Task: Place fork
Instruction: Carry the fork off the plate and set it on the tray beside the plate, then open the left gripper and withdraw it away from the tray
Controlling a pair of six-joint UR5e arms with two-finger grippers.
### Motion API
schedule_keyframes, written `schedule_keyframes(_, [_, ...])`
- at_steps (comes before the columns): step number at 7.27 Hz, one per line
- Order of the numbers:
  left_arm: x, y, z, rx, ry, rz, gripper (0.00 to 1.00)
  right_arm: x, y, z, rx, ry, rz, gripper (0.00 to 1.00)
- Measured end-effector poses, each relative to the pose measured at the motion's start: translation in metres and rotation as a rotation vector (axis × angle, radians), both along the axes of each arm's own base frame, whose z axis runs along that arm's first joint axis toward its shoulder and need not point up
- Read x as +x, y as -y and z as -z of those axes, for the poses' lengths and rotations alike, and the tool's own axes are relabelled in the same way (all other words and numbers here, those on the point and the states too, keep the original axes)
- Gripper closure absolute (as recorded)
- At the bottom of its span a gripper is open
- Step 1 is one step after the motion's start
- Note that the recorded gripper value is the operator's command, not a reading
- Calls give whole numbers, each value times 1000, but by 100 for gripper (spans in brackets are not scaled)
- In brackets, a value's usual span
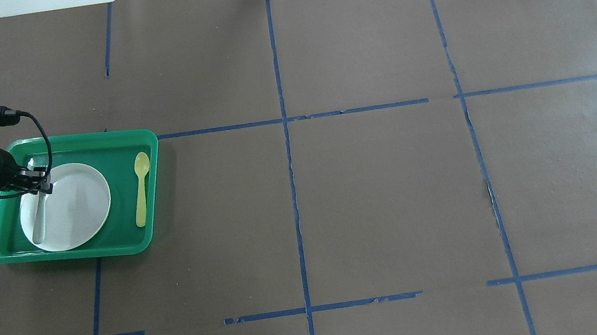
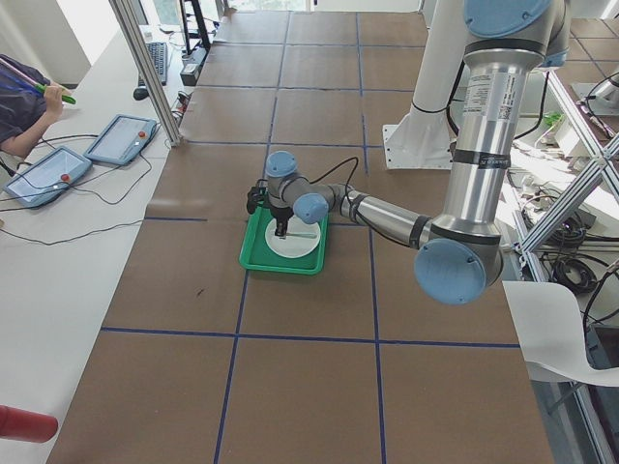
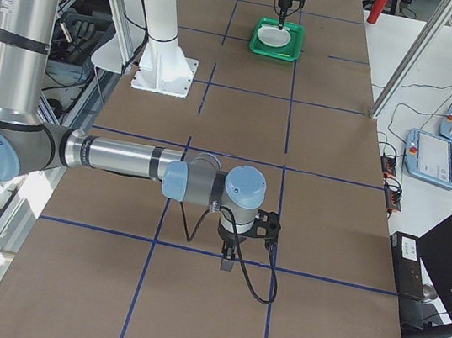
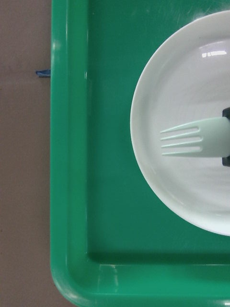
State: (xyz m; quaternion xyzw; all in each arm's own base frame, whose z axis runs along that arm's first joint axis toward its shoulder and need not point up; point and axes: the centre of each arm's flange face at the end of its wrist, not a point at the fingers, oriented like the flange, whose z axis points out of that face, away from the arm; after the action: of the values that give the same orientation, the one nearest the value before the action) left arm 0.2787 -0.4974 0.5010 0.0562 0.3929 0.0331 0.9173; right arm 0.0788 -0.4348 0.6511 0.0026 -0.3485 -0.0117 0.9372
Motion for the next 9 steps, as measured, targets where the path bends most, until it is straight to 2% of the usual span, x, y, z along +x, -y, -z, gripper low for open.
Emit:
schedule_keyframes(5, [-31,22,-50,7,51,0,100,0,0,0,-1,0,-1,0])
schedule_keyframes(6, [-31,22,-55,7,52,0,55,0,0,0,-1,0,-1,0])
schedule_keyframes(7, [-32,21,-58,10,50,-1,1,0,0,0,-1,0,-1,0])
schedule_keyframes(9, [-36,15,-65,32,40,-10,0,0,0,0,0,0,-1,0])
